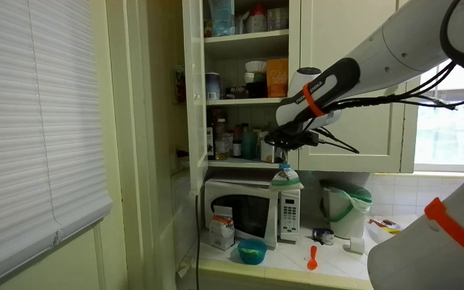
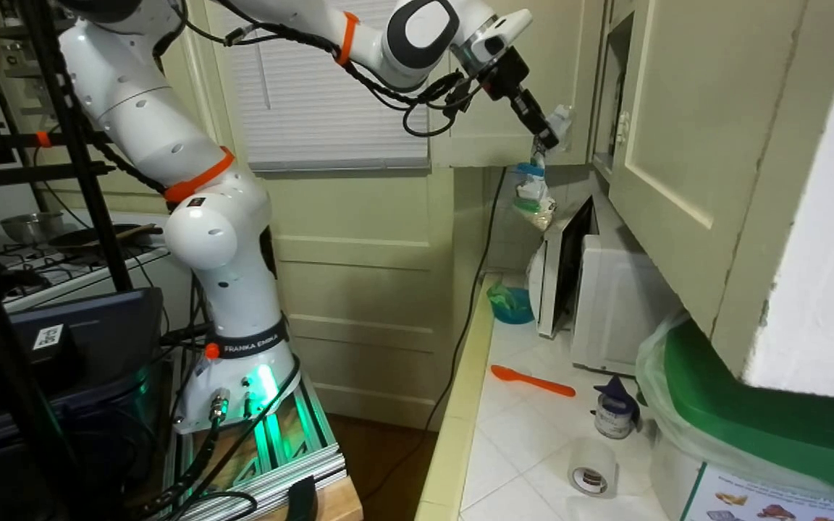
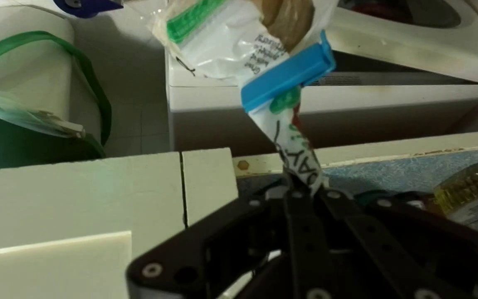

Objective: Put the bag inside the shelf

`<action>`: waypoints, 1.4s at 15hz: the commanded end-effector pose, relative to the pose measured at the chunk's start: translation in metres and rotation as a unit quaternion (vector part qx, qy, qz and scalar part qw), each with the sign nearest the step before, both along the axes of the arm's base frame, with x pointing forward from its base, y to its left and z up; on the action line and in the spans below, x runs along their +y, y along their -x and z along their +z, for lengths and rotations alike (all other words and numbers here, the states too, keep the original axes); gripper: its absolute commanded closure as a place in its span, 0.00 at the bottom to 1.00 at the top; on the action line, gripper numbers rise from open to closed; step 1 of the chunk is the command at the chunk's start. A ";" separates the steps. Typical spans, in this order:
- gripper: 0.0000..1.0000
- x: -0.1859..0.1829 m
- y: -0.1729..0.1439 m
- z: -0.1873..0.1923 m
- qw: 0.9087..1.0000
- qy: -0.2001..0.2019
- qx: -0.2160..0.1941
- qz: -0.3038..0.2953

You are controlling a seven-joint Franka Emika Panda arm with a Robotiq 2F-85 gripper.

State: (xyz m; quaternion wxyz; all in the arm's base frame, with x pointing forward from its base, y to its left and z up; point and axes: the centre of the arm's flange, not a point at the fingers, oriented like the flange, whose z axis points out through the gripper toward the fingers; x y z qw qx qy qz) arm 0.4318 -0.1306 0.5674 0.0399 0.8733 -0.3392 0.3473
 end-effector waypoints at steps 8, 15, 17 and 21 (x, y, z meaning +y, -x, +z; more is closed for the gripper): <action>1.00 0.019 -0.055 0.060 0.998 0.023 -0.053 0.012; 1.00 0.027 -0.095 0.091 0.995 0.021 -0.094 0.006; 1.00 0.026 -0.109 0.096 0.994 0.024 -0.108 -0.002; 1.00 0.025 -0.135 0.098 0.990 0.040 -0.132 0.000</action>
